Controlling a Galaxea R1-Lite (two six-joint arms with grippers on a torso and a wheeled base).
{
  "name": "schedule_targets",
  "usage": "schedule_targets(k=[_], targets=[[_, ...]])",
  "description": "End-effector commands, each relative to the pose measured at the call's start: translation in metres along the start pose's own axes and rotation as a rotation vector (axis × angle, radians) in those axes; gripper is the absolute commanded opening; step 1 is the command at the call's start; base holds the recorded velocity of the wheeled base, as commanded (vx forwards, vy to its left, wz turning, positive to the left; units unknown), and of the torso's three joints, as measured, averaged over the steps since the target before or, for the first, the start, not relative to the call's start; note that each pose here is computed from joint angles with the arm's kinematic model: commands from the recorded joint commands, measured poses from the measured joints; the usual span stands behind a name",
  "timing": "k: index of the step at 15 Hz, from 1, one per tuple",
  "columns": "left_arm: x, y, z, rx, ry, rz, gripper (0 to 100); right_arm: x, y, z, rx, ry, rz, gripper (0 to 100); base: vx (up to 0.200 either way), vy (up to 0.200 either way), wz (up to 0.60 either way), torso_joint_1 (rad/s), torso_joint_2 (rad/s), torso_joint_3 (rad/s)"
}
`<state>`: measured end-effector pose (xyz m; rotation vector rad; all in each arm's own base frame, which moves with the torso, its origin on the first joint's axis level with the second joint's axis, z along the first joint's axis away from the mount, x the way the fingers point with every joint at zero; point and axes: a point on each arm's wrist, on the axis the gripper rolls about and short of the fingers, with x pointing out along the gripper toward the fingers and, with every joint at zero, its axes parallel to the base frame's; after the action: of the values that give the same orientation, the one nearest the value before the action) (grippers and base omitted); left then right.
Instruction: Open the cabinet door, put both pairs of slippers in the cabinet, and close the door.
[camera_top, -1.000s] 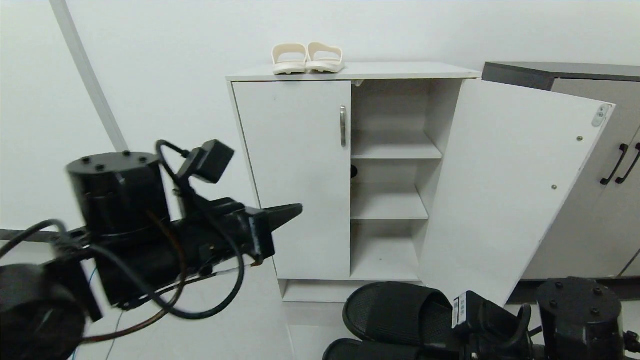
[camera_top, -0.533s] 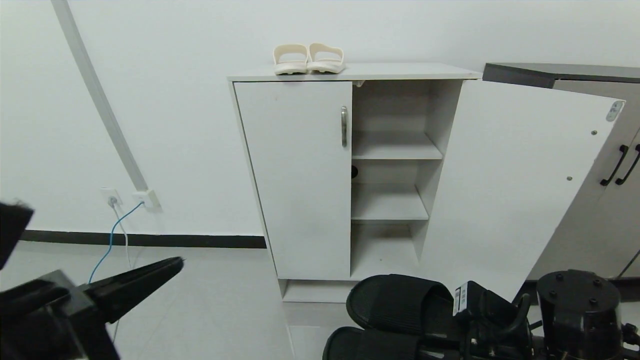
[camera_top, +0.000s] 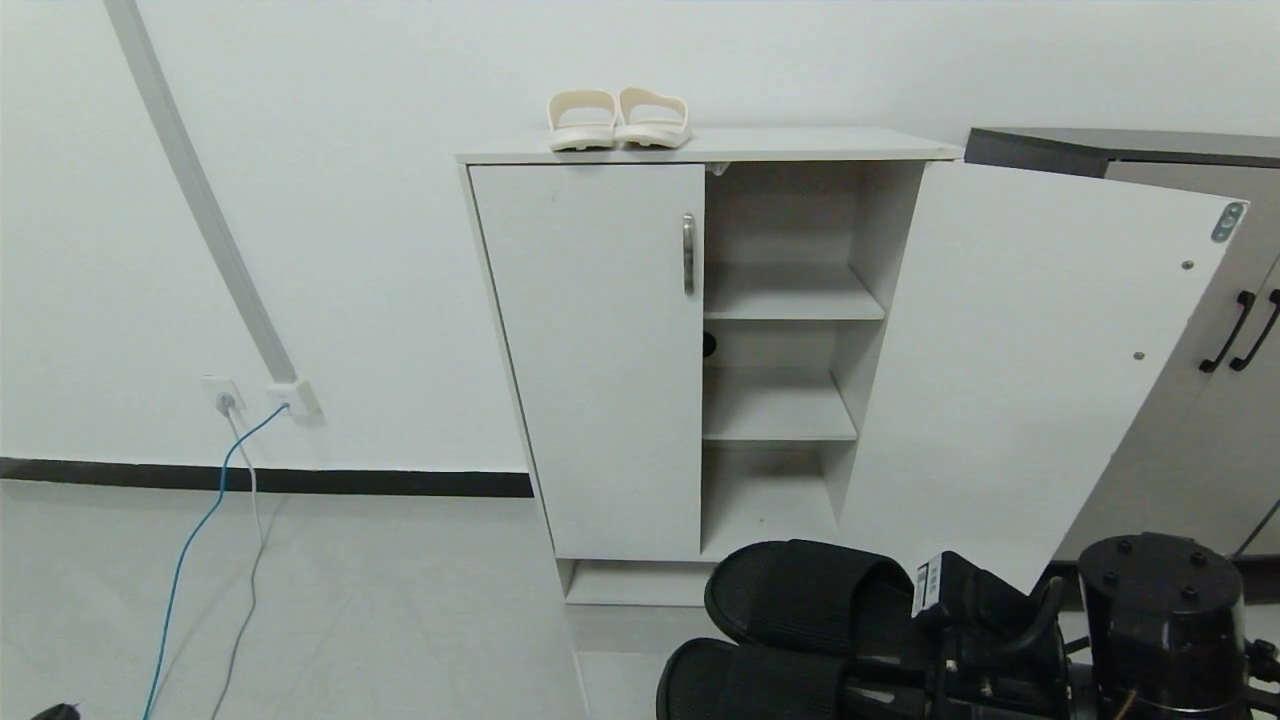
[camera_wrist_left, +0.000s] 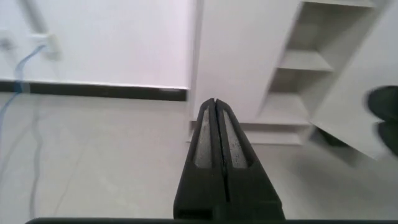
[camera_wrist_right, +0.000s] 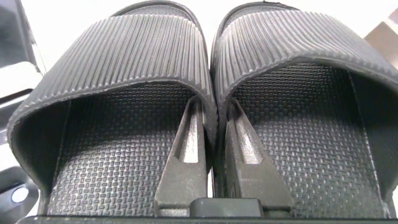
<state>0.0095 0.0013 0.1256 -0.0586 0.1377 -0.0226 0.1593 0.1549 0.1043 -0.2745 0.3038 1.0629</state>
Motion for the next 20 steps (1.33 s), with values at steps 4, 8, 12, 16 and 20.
schedule_targets(k=[4,8,12,16,20], targets=[[-0.025,0.003,-0.052,0.022,-0.126,0.133,0,-0.002,-0.002,0.001,-0.001,-0.018,-0.015,0,0.000,0.000,0.00,0.000,0.00,0.000],[-0.026,0.001,-0.054,0.065,-0.136,0.038,0,0.000,-0.003,0.001,0.001,-0.015,-0.016,0,0.000,0.000,0.00,0.000,0.00,0.000],[-0.025,0.001,-0.054,0.098,-0.134,0.028,0,0.022,-0.016,0.009,0.137,-0.008,-0.186,0,0.000,0.000,0.00,0.000,0.00,0.000],[-0.025,0.001,-0.054,0.090,-0.134,0.028,0,0.062,-0.011,0.018,0.277,-0.019,-0.360,0,0.000,0.000,0.00,0.000,0.00,0.000],[-0.025,0.001,-0.054,0.090,-0.134,0.028,0,0.120,-0.013,0.031,0.386,-0.095,-0.626,0,0.000,0.000,0.00,0.000,0.00,0.000]])
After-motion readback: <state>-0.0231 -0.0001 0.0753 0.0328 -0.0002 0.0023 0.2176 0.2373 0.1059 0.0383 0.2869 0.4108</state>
